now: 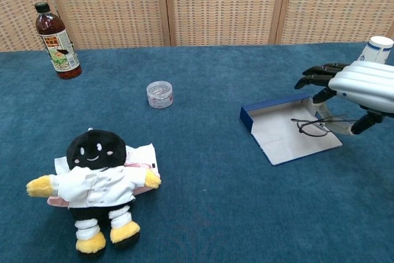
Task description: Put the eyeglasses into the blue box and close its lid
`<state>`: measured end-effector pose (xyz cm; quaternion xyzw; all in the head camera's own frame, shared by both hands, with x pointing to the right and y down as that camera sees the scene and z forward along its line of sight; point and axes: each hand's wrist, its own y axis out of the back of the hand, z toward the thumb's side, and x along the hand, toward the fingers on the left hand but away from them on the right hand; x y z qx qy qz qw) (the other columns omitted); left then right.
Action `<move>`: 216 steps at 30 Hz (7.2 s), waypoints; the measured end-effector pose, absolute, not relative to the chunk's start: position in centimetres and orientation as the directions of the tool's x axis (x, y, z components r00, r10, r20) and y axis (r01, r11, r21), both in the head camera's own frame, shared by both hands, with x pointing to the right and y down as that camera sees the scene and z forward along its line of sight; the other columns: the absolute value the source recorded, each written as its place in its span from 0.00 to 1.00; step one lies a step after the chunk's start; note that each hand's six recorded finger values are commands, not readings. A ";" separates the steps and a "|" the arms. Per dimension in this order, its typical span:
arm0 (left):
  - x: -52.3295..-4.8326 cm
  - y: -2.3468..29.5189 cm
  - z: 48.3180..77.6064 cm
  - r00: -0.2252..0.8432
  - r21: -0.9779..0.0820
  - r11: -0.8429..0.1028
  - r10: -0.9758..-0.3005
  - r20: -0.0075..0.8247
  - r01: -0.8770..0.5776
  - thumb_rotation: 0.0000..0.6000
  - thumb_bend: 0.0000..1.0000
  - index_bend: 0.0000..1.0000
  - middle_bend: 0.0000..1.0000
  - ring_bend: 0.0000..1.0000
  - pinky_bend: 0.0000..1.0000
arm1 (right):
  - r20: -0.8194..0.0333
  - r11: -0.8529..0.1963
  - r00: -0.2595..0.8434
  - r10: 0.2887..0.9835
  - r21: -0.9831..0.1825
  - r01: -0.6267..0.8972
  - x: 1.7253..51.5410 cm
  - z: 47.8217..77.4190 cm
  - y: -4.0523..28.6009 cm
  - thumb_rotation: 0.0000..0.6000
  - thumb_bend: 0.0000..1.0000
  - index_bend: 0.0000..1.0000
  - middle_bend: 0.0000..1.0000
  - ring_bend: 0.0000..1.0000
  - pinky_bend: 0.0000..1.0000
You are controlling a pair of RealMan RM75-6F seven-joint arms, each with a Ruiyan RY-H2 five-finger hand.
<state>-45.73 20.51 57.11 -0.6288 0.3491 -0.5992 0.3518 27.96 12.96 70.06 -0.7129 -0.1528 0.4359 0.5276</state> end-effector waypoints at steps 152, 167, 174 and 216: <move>-46.6 19.7 58.0 0.009 -0.838 -0.544 -0.839 0.544 -0.042 1.00 0.00 0.00 0.00 0.00 0.00 | -0.405 -0.316 0.594 0.695 -0.914 -0.254 24.9 73.6 14.9 1.00 0.41 0.49 0.19 0.00 0.19; -46.6 19.8 58.0 0.012 -0.838 -0.544 -0.839 0.544 -0.043 1.00 0.00 0.00 0.00 0.00 0.00 | -0.345 -0.319 0.537 0.769 -0.937 -0.145 24.3 73.3 13.2 1.00 0.41 0.49 0.20 0.00 0.19; -46.6 19.8 57.9 0.011 -0.839 -0.543 -0.840 0.543 -0.045 1.00 0.00 0.00 0.00 0.00 0.00 | -0.377 -0.337 0.536 0.755 -0.925 -0.177 24.2 74.2 13.5 1.00 0.41 0.49 0.20 0.00 0.19; -46.7 20.1 57.6 0.023 -0.839 -0.543 -0.840 0.542 -0.047 1.00 0.00 0.00 0.00 0.00 0.00 | -0.354 -0.272 0.585 0.729 -0.935 -0.228 27.4 71.2 14.3 1.00 0.57 0.65 0.22 0.00 0.20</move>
